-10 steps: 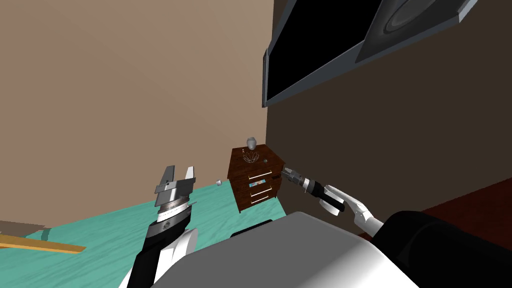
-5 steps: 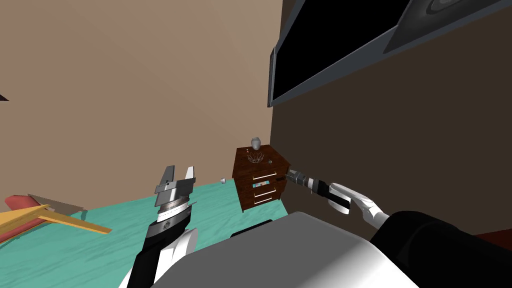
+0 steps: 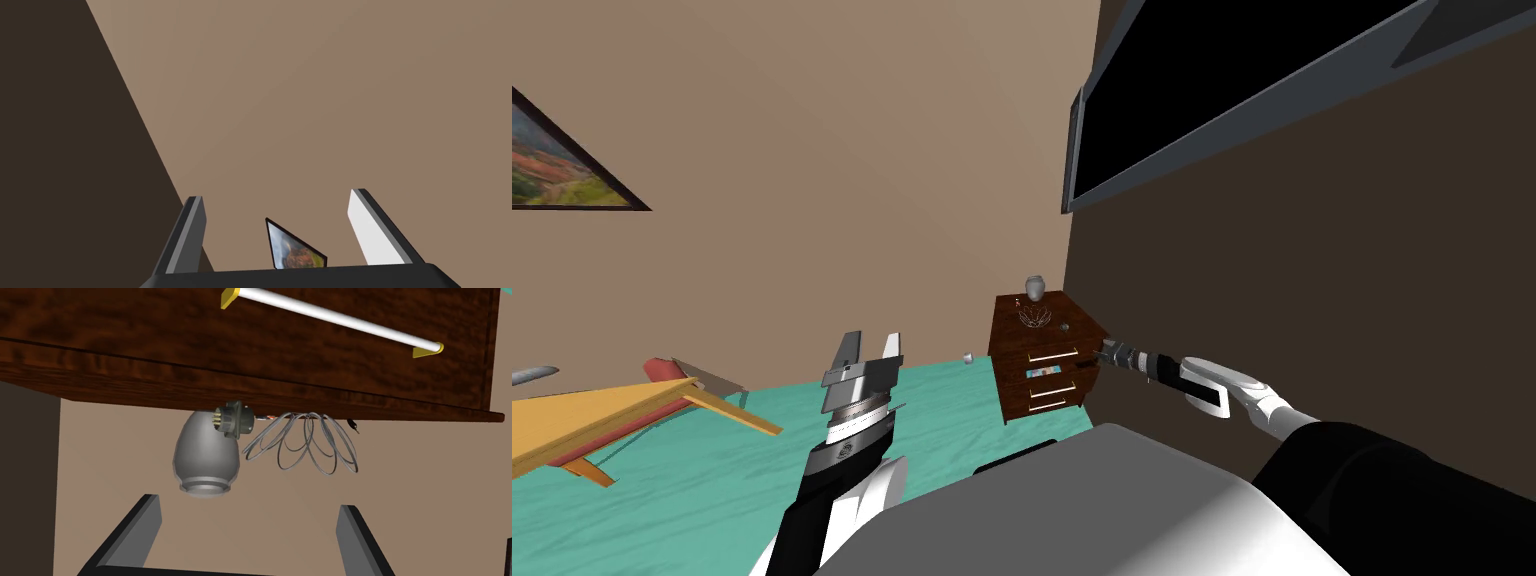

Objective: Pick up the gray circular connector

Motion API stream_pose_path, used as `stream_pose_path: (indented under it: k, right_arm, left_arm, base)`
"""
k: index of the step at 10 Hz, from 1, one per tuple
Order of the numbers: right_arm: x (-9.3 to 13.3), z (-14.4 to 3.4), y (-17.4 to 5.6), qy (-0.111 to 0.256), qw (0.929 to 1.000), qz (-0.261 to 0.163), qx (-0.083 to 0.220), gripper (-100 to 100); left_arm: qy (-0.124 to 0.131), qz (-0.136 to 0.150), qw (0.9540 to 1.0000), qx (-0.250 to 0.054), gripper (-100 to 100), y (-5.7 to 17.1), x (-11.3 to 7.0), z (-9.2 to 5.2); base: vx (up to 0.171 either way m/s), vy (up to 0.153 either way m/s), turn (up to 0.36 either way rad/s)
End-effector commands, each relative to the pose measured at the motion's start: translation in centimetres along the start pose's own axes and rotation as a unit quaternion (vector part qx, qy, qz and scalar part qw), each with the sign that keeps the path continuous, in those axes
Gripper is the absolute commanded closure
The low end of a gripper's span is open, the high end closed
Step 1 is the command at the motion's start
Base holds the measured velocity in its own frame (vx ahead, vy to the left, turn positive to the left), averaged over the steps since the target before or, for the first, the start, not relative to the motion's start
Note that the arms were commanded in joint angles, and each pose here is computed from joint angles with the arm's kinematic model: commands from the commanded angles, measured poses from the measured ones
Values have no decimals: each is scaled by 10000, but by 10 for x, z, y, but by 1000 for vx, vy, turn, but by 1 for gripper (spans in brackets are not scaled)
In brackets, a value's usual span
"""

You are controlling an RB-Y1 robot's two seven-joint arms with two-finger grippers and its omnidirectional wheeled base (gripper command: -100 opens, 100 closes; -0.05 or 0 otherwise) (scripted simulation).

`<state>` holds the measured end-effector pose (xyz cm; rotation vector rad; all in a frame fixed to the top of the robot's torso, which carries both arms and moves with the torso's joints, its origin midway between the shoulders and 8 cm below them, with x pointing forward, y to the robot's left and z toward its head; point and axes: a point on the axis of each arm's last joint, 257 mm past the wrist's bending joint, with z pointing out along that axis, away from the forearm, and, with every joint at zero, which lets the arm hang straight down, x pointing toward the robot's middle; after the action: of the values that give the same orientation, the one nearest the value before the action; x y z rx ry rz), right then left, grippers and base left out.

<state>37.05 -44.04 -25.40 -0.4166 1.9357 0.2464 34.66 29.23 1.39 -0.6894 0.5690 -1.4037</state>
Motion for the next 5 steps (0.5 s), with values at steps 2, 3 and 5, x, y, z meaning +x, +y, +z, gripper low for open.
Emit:
stream_pose_path:
  k: [2, 3, 5]
  right_arm:
    - [14, -11, -29, 414, 9981, -376, 244, -100]
    - [22, -19, -47, 667, 9952, -600, 391, -100]
    - [37, -37, -79, 1122, 9867, -972, 655, -100]
  left_arm:
    - [0, 0, 10000, 0, 0, 0, 0, 0]
    - [0, 0, 10000, 0, 0, 0, 0, 0]
    - [0, 0, 10000, 0, 0, 0, 0, 0]
  base:
    - [59, 62, 158]
    - [43, 60, 157]
    - [87, 83, 275]
